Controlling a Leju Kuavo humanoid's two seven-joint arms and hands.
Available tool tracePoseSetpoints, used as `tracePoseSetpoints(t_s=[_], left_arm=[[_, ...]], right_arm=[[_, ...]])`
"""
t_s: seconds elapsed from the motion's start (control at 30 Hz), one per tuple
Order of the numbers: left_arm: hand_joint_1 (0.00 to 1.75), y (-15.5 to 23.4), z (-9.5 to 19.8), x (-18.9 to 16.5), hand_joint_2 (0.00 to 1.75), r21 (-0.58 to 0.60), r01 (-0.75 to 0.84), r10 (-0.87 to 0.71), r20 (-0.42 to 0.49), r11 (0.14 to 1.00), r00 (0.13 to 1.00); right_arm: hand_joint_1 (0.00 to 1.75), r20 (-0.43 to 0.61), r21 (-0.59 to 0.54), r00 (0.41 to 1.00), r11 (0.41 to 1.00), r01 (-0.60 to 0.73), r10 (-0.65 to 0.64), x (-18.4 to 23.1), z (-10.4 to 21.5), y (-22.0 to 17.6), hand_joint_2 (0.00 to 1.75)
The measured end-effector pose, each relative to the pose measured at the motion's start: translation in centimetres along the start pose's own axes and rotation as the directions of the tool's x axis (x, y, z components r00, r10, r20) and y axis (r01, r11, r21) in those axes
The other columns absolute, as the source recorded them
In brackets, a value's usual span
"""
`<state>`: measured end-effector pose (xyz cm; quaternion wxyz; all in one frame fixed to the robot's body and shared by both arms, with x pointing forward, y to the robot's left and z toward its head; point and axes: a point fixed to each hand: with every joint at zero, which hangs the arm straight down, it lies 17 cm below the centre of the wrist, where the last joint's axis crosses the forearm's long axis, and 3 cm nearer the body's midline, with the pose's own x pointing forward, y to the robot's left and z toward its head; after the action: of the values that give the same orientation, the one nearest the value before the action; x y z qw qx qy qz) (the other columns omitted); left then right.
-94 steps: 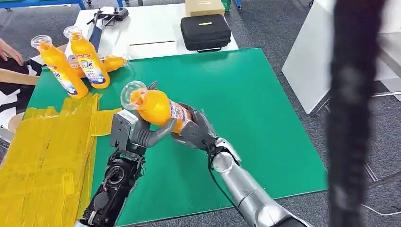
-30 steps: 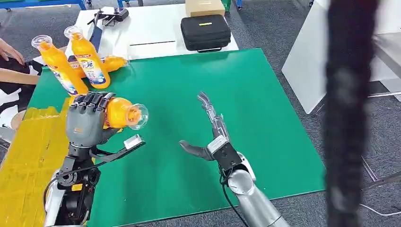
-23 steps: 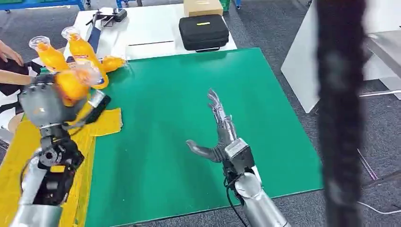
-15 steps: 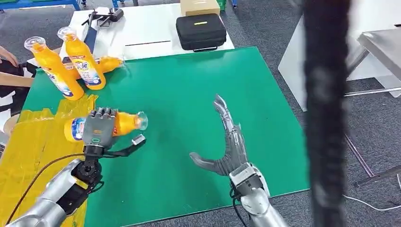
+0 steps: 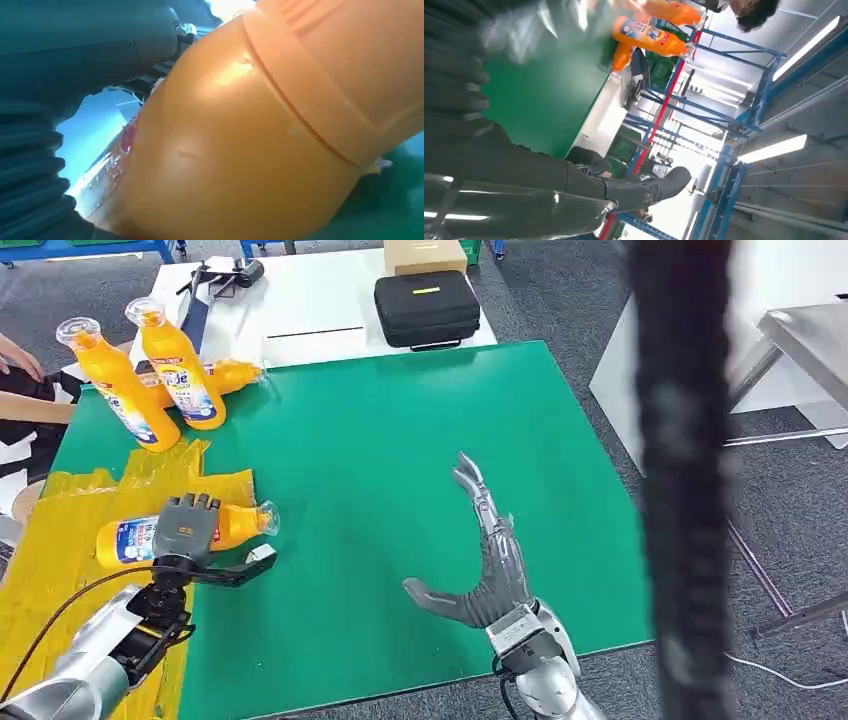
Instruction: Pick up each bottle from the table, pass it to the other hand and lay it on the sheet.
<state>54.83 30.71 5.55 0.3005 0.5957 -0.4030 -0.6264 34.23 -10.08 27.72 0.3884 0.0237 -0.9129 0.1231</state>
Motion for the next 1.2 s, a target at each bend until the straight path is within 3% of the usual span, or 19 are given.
tracePoseSetpoints(t_s=[0.4, 0.43, 0.47, 0.5, 0.67, 0.97, 1.07, 1.2], left_arm=[[1.75, -0.1, 0.0, -3.4, 1.75, 0.007, -0.065, 0.065, -0.189, 0.998, 0.980], [1.54, -0.1, 0.0, -3.5, 1.75, 0.007, -0.067, 0.067, -0.195, 0.998, 0.978], [0.56, 0.0, 0.0, -3.7, 1.75, 0.011, -0.071, 0.072, -0.205, 0.997, 0.976], [0.00, 0.1, 0.1, -4.0, 1.75, 0.022, -0.076, 0.079, -0.223, 0.997, 0.972], [0.00, 0.6, 0.7, -5.5, 1.75, 0.081, -0.113, 0.133, -0.316, 0.990, 0.939], [0.00, 2.1, 0.8, -3.8, 1.75, 0.187, -0.368, 0.406, -0.242, 0.911, 0.881], [0.00, 2.6, 0.8, -4.2, 1.75, 0.235, -0.490, 0.538, -0.231, 0.839, 0.810], [0.00, 3.7, 0.8, -2.9, 1.75, 0.306, -0.714, 0.771, -0.135, 0.630, 0.622]], right_arm=[[0.00, -0.017, 0.023, 1.000, 1.000, 0.013, -0.012, -0.1, -0.2, 0.7, 1.75], [0.00, -0.017, 0.022, 1.000, 1.000, 0.014, -0.013, -0.1, -0.2, 0.8, 1.75], [0.00, -0.018, 0.022, 1.000, 1.000, 0.014, -0.014, -0.1, -0.2, 0.8, 1.75], [0.00, -0.022, 0.023, 1.000, 1.000, 0.013, -0.012, -0.1, -0.2, 0.8, 1.75], [0.00, -0.028, 0.019, 1.000, 1.000, 0.013, -0.013, -0.2, -0.5, 0.9, 1.75], [0.00, -0.043, 0.021, 0.999, 1.000, 0.006, -0.005, -0.6, -0.4, 0.9, 1.75], [0.00, -0.050, 0.020, 0.999, 1.000, 0.011, -0.010, -0.8, -0.4, 1.0, 1.75], [0.00, -0.065, 0.003, 0.998, 1.000, 0.026, -0.025, -1.3, -0.3, 0.7, 1.75]])
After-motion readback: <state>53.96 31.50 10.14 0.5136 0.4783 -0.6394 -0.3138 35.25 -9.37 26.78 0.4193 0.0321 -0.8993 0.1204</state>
